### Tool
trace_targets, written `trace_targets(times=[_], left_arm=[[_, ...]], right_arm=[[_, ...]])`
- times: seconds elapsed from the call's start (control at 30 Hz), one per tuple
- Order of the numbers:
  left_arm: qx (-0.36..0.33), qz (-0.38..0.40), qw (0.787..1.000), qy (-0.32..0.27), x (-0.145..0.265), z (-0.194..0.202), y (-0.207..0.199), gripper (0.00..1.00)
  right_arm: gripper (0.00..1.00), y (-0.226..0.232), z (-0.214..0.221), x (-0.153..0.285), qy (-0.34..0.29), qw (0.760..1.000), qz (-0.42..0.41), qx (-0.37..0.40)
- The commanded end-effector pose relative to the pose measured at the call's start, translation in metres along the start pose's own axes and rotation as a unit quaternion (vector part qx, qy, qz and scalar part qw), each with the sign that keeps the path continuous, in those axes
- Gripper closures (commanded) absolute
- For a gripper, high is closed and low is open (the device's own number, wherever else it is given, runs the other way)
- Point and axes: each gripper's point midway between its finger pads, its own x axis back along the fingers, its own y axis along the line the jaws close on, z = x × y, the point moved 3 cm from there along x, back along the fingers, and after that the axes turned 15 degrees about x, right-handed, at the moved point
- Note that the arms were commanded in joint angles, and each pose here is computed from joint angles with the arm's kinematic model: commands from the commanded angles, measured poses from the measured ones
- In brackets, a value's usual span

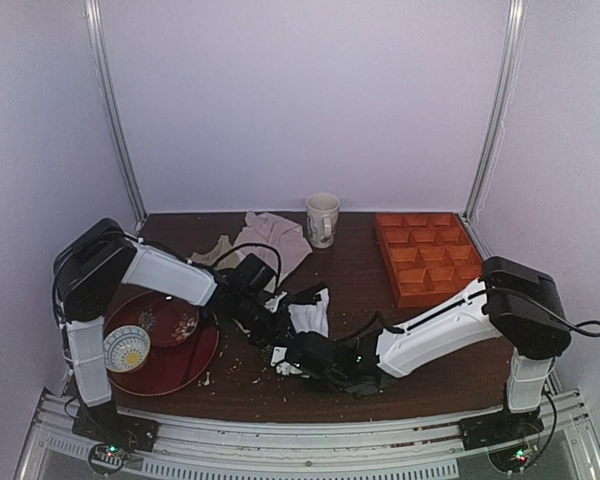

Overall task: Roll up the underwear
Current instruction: Roll the underwear at the center of the board.

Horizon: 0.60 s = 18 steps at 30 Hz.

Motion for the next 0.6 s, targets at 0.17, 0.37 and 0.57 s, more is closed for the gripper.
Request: trace_targets(times=[0.17, 0.37, 0.57], left_arm=[[0.014, -0.031, 0.999, 0.013, -0.003, 0.002, 0.015, 0.81], [0.006, -0.023, 1.000, -0.019, 0.022, -0.009, 0.002, 0.77], [0.004, -0.016, 0.999, -0.043, 0.044, -0.016, -0.007, 0.73]], right_arm=[[1.00, 0.020, 0.020, -0.006, 0.037, 0.998, -0.045, 0.019], [1.00, 0.013, 0.012, 0.004, 0.027, 0.998, -0.065, -0.002], [1.00, 0.006, 0.002, 0.011, 0.013, 0.995, -0.098, -0.031]])
